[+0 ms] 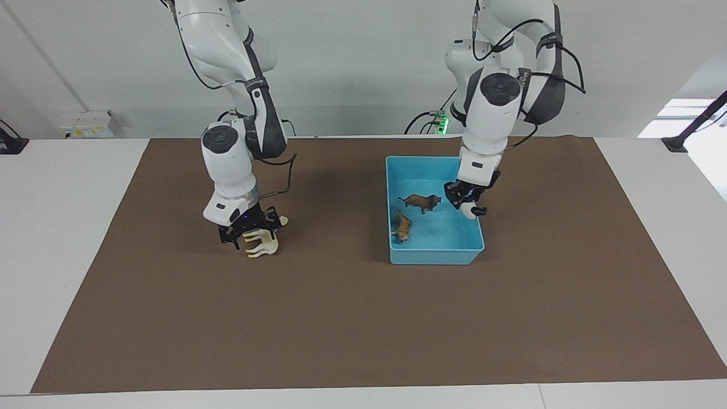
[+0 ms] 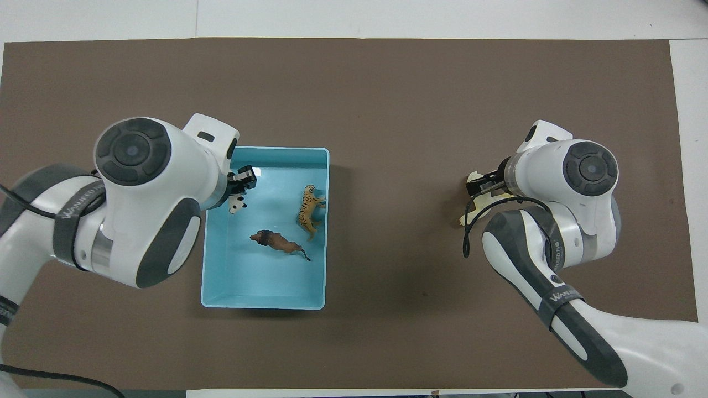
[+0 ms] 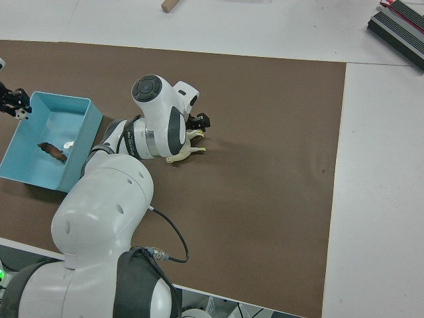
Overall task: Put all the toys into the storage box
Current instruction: 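Box the panda with the left gripper while the right gripper grasps the llama, then box the llama with the right gripper while the left gripper withdraws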
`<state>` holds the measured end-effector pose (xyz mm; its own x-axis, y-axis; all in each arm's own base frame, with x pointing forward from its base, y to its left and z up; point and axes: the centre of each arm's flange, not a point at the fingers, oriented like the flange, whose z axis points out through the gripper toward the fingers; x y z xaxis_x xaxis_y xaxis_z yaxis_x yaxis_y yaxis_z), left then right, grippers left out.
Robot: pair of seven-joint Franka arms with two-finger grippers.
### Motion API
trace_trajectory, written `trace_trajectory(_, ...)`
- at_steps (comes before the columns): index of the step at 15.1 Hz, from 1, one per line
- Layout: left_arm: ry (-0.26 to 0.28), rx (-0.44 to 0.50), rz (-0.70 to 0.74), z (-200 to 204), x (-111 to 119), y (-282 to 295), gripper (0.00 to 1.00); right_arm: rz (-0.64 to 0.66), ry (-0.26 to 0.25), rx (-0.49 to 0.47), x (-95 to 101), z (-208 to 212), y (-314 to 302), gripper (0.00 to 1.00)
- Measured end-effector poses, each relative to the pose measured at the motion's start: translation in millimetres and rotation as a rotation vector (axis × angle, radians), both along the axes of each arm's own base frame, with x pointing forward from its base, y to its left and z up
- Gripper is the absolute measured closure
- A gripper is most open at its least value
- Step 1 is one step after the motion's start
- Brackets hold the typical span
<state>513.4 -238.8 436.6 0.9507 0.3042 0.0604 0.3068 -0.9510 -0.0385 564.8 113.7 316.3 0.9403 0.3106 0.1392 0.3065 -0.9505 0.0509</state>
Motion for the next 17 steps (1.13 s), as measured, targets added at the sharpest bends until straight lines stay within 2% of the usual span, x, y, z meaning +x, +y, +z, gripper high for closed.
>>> trace_trajectory(3,-0.002,-0.002,0.02,-7,-2,2,0.07,-0.002,0.016,0.006,-8.0,-10,33,0.0)
trace_trajectory(4,-0.006,-0.003,0.031,0,2,7,0.0,0.005,0.017,0.005,-8.6,-10,34,0.0)
trace_trajectory(8,0.013,0.014,0.027,60,15,54,0.0,0.016,-0.029,0.014,-13.2,-31,18,0.0)
trace_trajectory(11,0.078,0.028,-0.078,101,8,111,0.0,0.015,-0.045,0.02,-23.1,-50,13,0.0)
trace_trajectory(13,0.122,0.0,-0.139,133,0,131,0.0,0.015,-0.047,0.021,-23.8,-49,13,0.17)
trace_trajectory(15,0.135,-0.046,-0.173,168,-1,145,0.0,0.015,-0.044,0.02,-24.0,-48,13,0.41)
trace_trajectory(17,0.137,-0.058,-0.179,180,4,163,0.0,0.016,-0.002,0.008,-22.7,-43,15,0.61)
